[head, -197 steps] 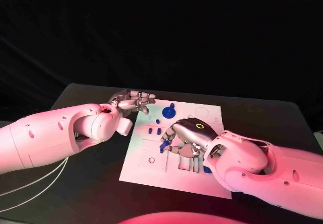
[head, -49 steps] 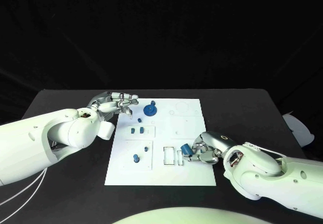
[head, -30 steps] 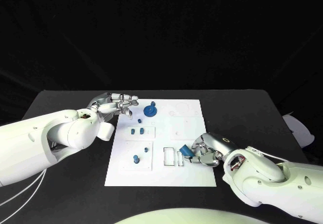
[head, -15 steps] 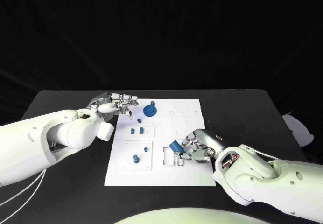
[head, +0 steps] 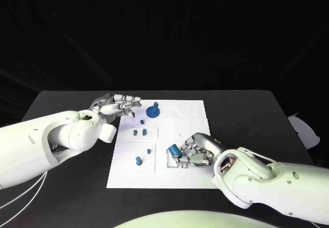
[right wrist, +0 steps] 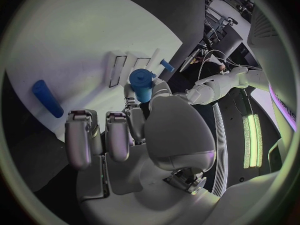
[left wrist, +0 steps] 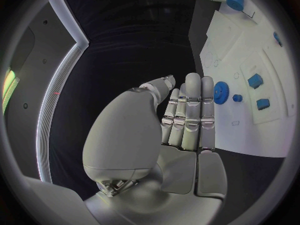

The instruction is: Assemble the parts on the task board

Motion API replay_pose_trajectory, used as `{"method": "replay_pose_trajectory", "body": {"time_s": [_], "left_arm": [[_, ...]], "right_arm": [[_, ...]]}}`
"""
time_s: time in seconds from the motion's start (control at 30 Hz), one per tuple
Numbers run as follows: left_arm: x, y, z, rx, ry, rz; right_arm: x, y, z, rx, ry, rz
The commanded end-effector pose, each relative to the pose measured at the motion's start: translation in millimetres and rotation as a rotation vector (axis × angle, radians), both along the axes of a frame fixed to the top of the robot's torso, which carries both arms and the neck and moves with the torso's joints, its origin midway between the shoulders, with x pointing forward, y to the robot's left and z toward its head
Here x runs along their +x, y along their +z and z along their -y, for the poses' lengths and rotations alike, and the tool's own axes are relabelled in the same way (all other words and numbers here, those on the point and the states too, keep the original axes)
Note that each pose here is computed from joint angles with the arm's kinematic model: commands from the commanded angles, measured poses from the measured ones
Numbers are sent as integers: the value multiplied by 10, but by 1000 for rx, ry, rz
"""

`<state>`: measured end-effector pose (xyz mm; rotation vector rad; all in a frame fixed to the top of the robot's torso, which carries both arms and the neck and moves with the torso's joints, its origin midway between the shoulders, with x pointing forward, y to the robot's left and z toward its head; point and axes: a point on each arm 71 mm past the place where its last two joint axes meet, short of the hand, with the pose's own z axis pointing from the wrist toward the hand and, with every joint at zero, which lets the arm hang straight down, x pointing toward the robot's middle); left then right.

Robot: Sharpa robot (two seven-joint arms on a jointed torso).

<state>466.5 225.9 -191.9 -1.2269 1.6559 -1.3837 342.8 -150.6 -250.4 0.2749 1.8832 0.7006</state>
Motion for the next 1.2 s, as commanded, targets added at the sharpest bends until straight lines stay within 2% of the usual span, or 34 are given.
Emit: {"method": "replay_pose_trajectory", "body": {"time_s": [0.03,0.7,1.2], "left_arm": [[-9,12,30,-11,-21,1],[-12,12,19,-10,-20,-1],[-12,10,16,-9,-20,-2]], "right_arm": [[-14,-33,-17,-14,18,-38],[1,-101,-21,-63,25,-91],[9,-84,-43,-54,31,-63]]}}
